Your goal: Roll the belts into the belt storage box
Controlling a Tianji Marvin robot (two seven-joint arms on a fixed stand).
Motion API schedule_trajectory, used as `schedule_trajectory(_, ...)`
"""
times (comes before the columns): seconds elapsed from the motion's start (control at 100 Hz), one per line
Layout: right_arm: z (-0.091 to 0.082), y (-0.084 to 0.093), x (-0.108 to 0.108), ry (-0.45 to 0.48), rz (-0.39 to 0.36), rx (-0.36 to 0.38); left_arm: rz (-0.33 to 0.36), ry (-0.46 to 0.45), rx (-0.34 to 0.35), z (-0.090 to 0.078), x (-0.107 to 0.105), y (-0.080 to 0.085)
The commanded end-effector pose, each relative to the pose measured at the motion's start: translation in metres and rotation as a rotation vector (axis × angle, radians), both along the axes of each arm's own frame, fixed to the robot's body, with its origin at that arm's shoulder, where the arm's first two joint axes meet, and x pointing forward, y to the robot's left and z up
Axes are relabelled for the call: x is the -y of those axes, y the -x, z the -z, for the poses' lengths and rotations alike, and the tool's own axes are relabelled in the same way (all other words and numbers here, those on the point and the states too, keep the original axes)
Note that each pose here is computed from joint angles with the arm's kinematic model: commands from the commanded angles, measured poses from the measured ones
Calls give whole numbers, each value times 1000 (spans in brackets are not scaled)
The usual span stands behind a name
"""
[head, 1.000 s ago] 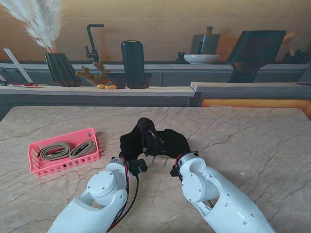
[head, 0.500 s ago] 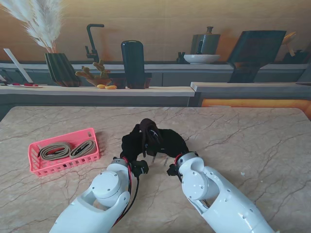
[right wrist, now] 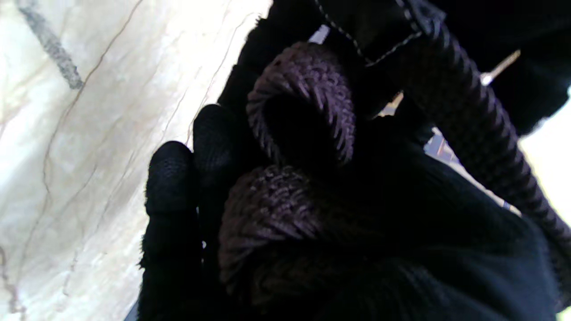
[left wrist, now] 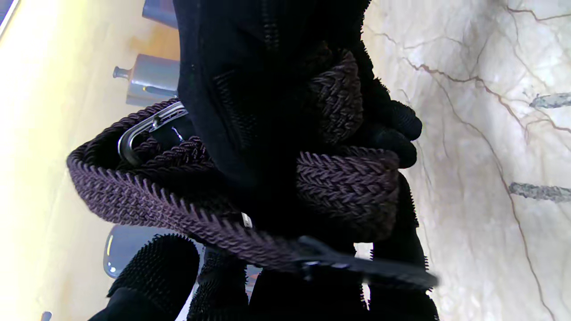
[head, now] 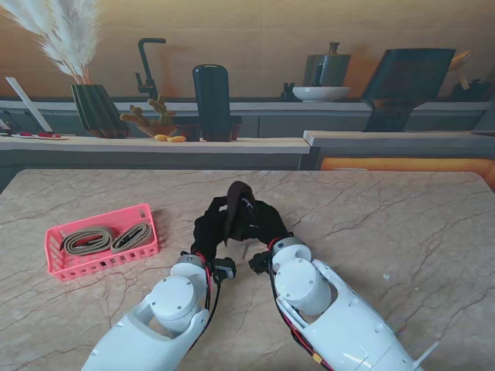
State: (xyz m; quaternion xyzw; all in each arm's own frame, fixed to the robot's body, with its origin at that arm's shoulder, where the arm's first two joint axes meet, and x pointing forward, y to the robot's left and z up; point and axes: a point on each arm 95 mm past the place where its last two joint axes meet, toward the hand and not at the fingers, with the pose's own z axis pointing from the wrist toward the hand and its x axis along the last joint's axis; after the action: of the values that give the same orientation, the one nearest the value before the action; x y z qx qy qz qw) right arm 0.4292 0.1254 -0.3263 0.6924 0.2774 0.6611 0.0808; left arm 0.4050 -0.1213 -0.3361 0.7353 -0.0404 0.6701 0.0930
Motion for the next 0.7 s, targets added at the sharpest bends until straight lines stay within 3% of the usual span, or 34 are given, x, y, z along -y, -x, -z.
schedule_trajectory(0.0,-13,-2,-1,-20,11,33,17,-15,-4,7,3,3)
schedule_trajectory(0.14,-16,-2,4,-97,48,1,35,-28,5,9,0,1)
schedule_trajectory(0.39,-23,-1,9,-130,81,-6,102,-7,54,12,-3,-1)
schedule_trajectory(0.58,-23,-2,8,-103,74,-41,137,-68,142,13,-6,-3)
schedule_trajectory(0.69,-21,-2,7,-32,24,-51,156,-152,189,13,-8,-5)
